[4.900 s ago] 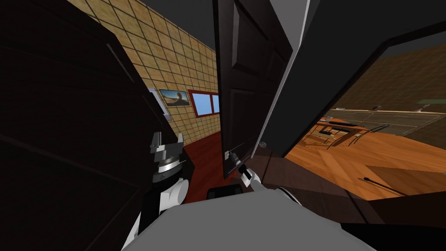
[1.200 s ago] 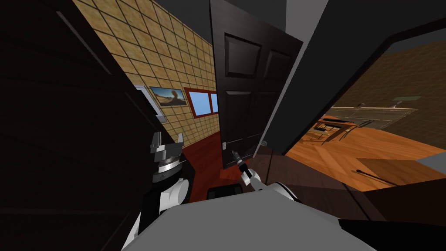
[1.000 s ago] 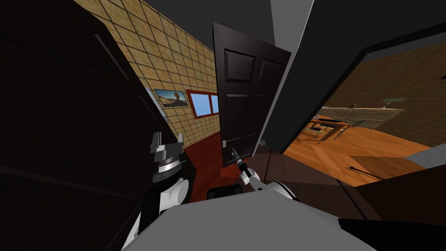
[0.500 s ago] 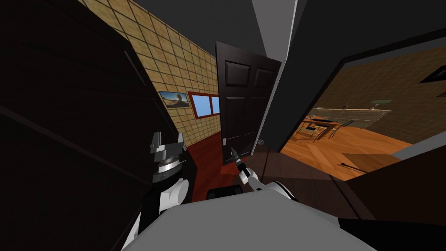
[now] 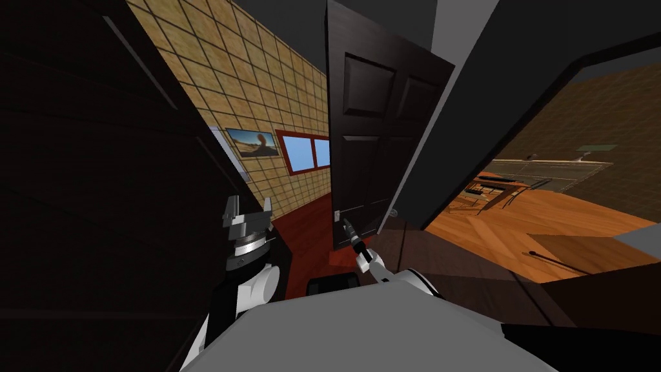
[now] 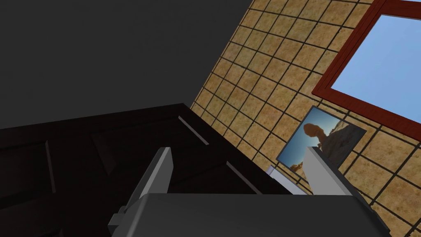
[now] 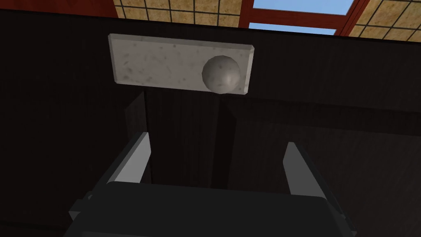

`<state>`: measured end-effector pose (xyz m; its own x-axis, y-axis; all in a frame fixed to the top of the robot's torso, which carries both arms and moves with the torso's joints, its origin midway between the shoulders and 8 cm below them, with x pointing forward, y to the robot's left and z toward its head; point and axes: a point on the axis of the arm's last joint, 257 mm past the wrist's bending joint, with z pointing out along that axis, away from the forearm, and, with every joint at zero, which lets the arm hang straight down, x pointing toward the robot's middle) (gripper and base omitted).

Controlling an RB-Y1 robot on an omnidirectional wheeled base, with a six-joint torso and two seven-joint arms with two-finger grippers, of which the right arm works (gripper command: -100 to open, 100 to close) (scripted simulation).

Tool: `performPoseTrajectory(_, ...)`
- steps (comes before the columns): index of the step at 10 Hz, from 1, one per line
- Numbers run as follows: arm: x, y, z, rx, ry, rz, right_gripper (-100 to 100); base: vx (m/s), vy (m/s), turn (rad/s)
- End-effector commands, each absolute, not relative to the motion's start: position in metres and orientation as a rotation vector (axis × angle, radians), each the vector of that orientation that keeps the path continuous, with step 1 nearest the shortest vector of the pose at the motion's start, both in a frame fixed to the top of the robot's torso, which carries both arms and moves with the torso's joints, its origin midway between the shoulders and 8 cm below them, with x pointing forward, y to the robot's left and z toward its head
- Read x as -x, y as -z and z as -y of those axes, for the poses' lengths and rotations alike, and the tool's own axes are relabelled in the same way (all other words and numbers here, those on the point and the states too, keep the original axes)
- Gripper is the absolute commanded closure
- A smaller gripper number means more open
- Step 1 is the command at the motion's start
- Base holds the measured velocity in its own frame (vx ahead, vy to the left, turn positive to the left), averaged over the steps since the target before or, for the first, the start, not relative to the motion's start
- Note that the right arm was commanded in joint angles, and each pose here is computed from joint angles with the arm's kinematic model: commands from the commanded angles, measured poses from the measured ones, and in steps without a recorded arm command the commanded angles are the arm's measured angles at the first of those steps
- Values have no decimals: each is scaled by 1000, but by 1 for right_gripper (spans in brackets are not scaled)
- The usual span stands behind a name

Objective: Push the door open

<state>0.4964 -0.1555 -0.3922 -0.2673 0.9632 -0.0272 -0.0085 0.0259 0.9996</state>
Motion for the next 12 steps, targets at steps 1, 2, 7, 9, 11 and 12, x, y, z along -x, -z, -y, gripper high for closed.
performPoseTrajectory(1,-496,392,157,-1045,-1385,-1409,-100,194,64,35)
performPoseTrajectory(2,-495,392,156,-1047,-1385,-1406,-100,199,62,29)
performPoseTrajectory(7,-492,392,150,-1057,-1395,-1394,-100,177,38,16)
performPoseTrajectory(9,-492,392,150,-1057,-1395,-1394,100,-22,-5,10)
performPoseTrajectory(11,-492,392,150,-1057,-1395,-1394,100,-14,-4,1)
performPoseTrajectory(12,-492,392,150,-1057,-1395,-1394,100,-7,0,-3)
